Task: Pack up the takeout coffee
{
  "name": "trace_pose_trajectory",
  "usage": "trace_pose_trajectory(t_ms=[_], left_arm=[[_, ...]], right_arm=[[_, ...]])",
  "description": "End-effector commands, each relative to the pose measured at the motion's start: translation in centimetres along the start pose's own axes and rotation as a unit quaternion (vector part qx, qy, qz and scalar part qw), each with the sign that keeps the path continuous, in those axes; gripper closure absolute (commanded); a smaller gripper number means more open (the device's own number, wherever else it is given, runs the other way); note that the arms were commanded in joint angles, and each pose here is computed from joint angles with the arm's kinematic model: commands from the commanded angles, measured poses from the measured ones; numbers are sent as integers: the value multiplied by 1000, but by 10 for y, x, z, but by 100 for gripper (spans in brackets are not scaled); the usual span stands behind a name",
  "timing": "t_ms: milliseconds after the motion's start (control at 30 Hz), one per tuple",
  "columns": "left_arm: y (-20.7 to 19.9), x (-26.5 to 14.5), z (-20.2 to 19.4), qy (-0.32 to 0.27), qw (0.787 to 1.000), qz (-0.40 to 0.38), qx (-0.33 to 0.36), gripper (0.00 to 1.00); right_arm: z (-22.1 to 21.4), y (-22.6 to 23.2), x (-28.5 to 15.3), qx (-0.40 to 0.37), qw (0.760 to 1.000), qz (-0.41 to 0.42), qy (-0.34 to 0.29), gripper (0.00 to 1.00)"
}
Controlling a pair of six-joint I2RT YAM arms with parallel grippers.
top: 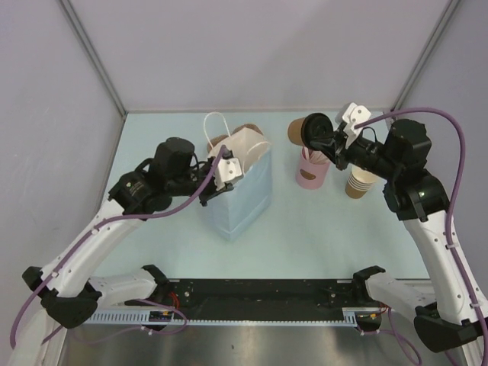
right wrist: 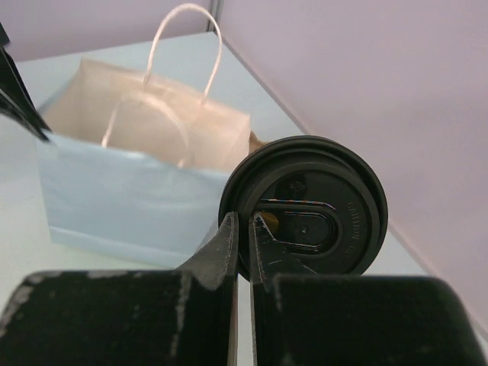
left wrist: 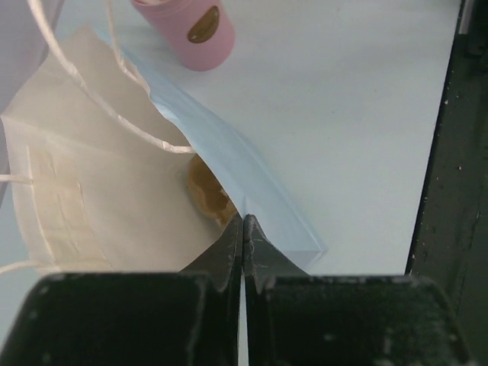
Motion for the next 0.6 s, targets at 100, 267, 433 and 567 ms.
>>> trace_pose_trajectory(t_ms=[100,267,433,567], left_arm=[[-16,17,10,-14,998,-34,45,100],[-26,19,5,-16,997,-52,47,100],[-31,16,4,-22,997,-60,52,100],[-31,7,10,-33,996,-60,56,77]], right_arm=[[41,-3,-5,4,998,-18,-64,100],[54,-4,4,34,997,11,-65,100],[67,-3,11,59,995,44,-69,100],[69,-2,19,80,992,72,-62,100]])
Point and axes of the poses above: each gripper's point midway between its finger pads, its own x axis out along the fingers, its own y axis along the line the jaws close on, z = x × y, the point moved 7 cm from there along -x, back along the fingers, and after that the axes turned 8 degrees about x, right-handed, at the moved point
